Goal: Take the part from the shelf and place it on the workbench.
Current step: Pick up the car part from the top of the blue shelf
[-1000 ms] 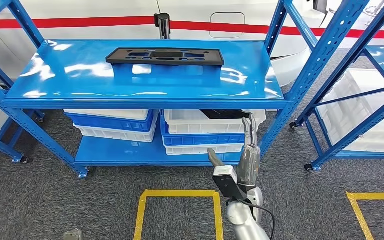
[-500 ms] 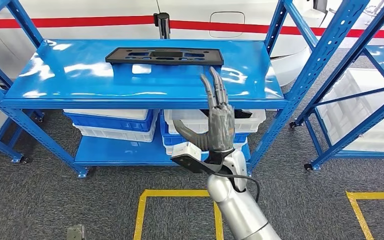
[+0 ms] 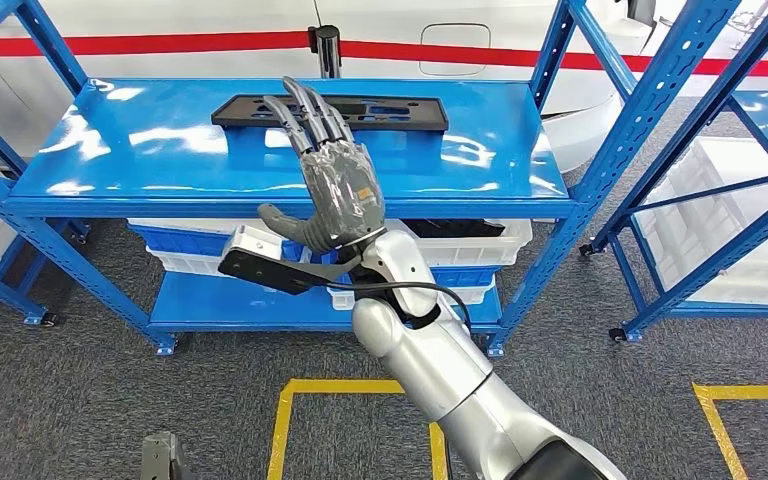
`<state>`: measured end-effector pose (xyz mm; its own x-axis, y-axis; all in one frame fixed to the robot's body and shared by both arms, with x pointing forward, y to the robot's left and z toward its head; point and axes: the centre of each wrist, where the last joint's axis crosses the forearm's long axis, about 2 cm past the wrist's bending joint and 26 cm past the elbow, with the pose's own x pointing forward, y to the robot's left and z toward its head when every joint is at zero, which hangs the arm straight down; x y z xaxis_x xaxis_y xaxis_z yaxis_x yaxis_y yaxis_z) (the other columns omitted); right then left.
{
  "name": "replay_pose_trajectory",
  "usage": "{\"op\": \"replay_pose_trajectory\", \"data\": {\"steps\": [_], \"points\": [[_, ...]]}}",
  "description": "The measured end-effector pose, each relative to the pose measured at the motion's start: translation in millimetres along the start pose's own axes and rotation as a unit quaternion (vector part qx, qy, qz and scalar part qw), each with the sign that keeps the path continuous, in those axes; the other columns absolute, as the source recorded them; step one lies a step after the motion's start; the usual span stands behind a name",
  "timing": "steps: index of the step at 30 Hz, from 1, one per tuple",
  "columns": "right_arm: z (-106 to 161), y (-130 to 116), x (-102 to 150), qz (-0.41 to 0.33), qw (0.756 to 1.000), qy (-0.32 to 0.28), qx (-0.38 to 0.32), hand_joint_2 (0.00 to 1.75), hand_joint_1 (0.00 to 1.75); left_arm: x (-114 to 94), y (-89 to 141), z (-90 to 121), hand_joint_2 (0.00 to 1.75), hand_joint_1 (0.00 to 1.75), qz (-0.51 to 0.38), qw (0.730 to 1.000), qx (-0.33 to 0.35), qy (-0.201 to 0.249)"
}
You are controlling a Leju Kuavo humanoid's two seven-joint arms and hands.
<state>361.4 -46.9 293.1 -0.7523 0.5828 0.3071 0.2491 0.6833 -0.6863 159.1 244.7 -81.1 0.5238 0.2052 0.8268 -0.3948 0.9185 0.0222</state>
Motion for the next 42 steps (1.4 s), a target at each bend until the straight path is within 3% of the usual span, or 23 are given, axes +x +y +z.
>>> {"op": "replay_pose_trajectory", "data": {"steps": [10, 19, 29, 42], "points": [[-9, 2, -3, -0.044, 0.999, 0.014, 0.023, 1.75, 0.0, 6, 5, -7, 0.0, 0.0, 0.004, 1.0, -0.002, -0.004], [-16, -13, -13, -0.087, 0.996, 0.033, 0.006, 1.75, 0.0, 9, 8, -10, 0.0, 0.0, 0.002, 1.0, 0.003, -0.008], [-18, -29, -23, -0.092, 0.995, 0.036, -0.016, 1.75, 0.0, 14, 8, -14, 0.0, 0.0, 0.002, 1.0, 0.006, -0.013], [-15, -32, -31, -0.096, 0.994, 0.045, -0.02, 1.75, 0.0, 18, 9, -17, 0.0, 0.0, 0.004, 1.0, 0.003, -0.022]]}}
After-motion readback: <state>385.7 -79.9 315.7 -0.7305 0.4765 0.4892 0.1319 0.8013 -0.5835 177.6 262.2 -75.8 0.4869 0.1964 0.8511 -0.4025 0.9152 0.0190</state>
